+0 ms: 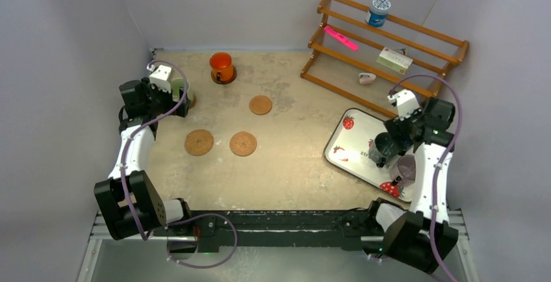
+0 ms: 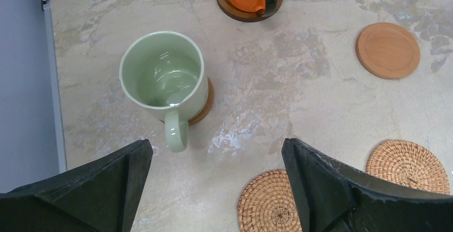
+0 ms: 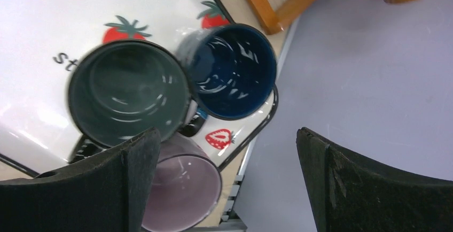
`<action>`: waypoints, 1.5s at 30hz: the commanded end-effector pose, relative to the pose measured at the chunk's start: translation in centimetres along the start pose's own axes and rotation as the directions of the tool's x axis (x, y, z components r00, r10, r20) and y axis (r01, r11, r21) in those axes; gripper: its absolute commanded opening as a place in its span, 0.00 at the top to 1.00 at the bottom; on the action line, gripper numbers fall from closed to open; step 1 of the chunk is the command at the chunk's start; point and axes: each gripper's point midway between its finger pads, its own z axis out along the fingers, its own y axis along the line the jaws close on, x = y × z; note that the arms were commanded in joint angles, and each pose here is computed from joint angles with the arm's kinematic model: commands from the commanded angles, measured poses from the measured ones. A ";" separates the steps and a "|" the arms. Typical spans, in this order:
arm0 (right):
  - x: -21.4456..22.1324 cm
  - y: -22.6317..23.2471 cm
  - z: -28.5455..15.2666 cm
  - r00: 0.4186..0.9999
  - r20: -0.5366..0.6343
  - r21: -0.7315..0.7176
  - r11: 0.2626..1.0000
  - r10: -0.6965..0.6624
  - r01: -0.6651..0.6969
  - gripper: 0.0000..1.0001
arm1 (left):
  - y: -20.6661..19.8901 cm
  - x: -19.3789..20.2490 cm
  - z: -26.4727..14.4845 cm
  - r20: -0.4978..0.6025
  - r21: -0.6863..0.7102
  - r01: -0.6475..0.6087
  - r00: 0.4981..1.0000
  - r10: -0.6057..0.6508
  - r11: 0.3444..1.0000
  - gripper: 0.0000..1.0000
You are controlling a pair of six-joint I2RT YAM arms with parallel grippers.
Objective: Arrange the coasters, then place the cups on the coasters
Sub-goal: Pick up the cup from the tray.
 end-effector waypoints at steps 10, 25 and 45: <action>4.7 -1.9 -0.4 0.999 -0.020 -0.122 0.992 -0.032 0.029 0.01 | -0.8 -0.7 -0.6 0.035 0.035 -0.020 0.999 0.018 0.999 0.00; 9.3 1.1 1.8 0.994 -0.100 -0.249 0.968 -0.041 0.014 0.08 | -0.9 -0.2 -0.3 0.028 0.050 -0.010 1.000 0.008 0.999 0.00; 8.2 2.6 -0.3 0.998 0.005 -0.412 0.909 0.070 -0.062 0.01 | -1.1 -0.3 0.1 0.031 0.067 0.002 1.000 -0.004 0.998 0.00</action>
